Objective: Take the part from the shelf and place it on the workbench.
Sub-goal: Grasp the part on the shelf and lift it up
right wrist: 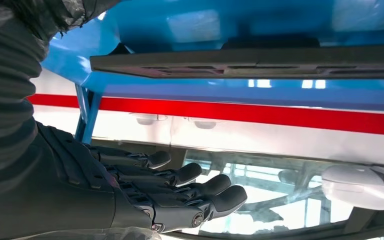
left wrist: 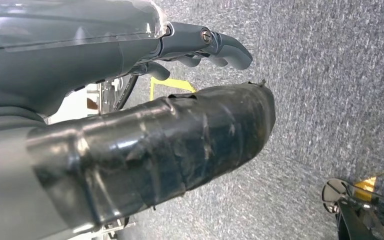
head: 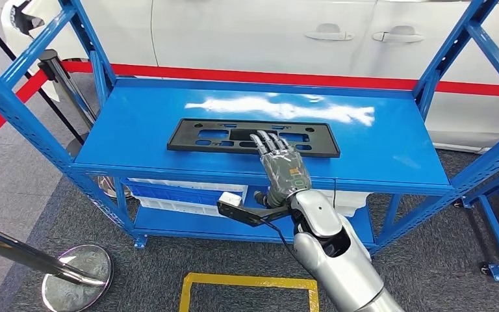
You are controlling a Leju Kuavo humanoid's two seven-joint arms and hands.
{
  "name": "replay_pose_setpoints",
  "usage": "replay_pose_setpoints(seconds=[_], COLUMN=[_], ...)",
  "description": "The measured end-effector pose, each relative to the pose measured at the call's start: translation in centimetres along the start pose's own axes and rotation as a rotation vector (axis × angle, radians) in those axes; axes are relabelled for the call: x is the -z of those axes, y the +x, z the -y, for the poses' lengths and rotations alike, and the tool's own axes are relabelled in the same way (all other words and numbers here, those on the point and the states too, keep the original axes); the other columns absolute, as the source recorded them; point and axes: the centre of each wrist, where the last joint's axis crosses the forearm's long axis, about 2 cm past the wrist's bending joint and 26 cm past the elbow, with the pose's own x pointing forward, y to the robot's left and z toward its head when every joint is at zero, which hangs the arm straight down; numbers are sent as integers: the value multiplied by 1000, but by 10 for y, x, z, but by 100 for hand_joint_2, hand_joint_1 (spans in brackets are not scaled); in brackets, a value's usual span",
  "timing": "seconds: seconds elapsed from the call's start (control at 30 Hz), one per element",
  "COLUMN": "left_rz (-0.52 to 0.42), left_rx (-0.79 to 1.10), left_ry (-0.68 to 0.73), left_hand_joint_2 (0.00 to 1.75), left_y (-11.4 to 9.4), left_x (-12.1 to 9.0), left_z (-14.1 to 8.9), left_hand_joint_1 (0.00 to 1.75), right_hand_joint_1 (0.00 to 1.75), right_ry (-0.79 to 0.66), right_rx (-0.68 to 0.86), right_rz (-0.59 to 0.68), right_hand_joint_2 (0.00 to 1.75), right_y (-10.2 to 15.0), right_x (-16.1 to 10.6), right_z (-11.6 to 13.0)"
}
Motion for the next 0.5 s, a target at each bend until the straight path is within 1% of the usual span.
replay_pose_setpoints(seconds=[0.2, 0.5], left_rz=[-18, -34], left_rx=[13, 30], left_ry=[-3, 0], left_hand_joint_2=[0, 0], left_y=[0, 0], left_x=[0, 0], left_z=[-1, -2], left_hand_joint_1=[0, 0], right_hand_joint_1=[0, 0], right_ry=[2, 11], right_rx=[4, -5], right_rz=[-53, -153], right_hand_joint_2=[175, 175], right_y=[-8, -31], right_x=[10, 21], right_z=[9, 16])
